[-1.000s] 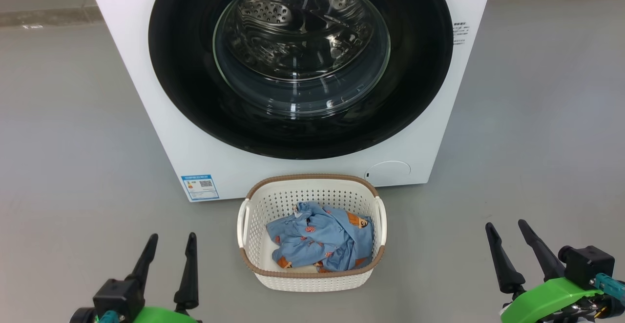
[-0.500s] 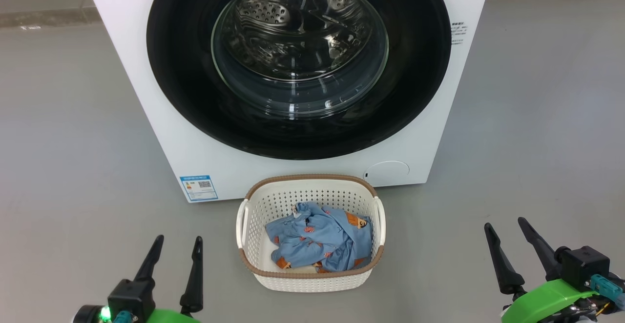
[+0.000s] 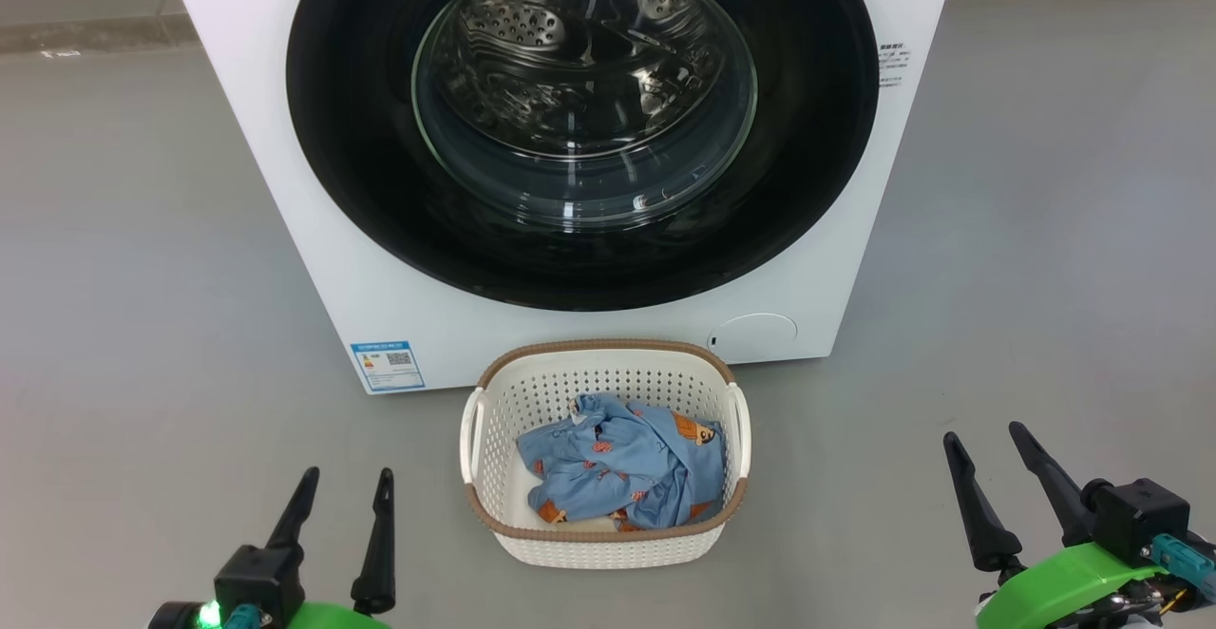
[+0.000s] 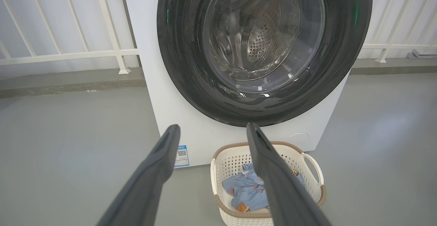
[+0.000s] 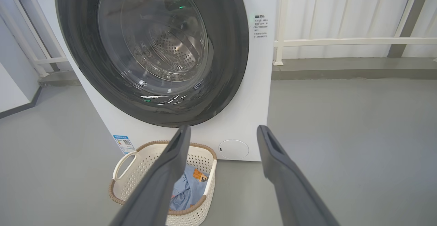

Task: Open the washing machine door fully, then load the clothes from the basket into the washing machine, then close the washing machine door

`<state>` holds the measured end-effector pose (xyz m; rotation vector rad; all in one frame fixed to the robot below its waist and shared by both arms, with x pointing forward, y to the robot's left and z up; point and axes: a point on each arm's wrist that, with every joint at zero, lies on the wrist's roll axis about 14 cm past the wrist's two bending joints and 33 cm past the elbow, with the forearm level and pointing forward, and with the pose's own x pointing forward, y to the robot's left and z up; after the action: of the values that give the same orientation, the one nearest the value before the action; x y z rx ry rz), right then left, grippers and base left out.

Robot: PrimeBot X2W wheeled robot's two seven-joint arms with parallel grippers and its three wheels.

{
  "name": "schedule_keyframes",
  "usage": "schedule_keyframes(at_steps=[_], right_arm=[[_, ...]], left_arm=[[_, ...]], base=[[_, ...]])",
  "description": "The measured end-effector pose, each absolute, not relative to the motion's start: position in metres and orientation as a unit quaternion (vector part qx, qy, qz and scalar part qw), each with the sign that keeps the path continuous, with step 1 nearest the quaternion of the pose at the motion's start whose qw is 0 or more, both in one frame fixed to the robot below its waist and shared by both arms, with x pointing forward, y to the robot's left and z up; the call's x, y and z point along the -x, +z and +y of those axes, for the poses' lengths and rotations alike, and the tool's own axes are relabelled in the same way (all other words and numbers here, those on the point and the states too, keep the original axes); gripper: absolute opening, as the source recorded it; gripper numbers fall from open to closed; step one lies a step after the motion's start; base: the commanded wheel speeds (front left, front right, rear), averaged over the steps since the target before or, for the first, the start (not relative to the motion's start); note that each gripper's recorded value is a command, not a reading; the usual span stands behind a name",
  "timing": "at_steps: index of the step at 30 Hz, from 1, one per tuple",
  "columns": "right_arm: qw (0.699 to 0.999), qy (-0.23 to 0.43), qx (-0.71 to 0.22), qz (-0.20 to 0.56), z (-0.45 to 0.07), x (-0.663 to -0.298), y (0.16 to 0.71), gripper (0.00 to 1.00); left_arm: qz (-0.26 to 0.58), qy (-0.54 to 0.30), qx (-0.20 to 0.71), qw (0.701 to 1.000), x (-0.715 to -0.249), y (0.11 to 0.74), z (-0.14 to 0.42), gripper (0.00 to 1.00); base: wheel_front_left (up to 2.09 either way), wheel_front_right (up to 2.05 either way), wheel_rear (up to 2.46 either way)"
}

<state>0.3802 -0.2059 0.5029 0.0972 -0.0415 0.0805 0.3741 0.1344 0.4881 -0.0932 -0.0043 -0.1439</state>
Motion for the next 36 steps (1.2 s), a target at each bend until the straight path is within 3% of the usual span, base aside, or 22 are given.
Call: schedule_keyframes(at_steps=[22, 36], right_arm=[[0.998, 0.039, -0.053, -0.024, -0.2065, -0.3804, 0.5046, 1.00], [0.997, 0.037, -0.056, -0.023, -0.2066, -0.3812, 0.5038, 1.00]], left_arm=[[-0.003, -0.066, 0.048, 0.997, -0.3750, 0.4890, 0.1348, 1.00], [-0.002, -0.066, 0.038, 0.997, -0.3761, 0.4881, 0.1358, 1.00]], base=[[0.08, -0.01, -0.07], [1.12, 0.54, -1.66]])
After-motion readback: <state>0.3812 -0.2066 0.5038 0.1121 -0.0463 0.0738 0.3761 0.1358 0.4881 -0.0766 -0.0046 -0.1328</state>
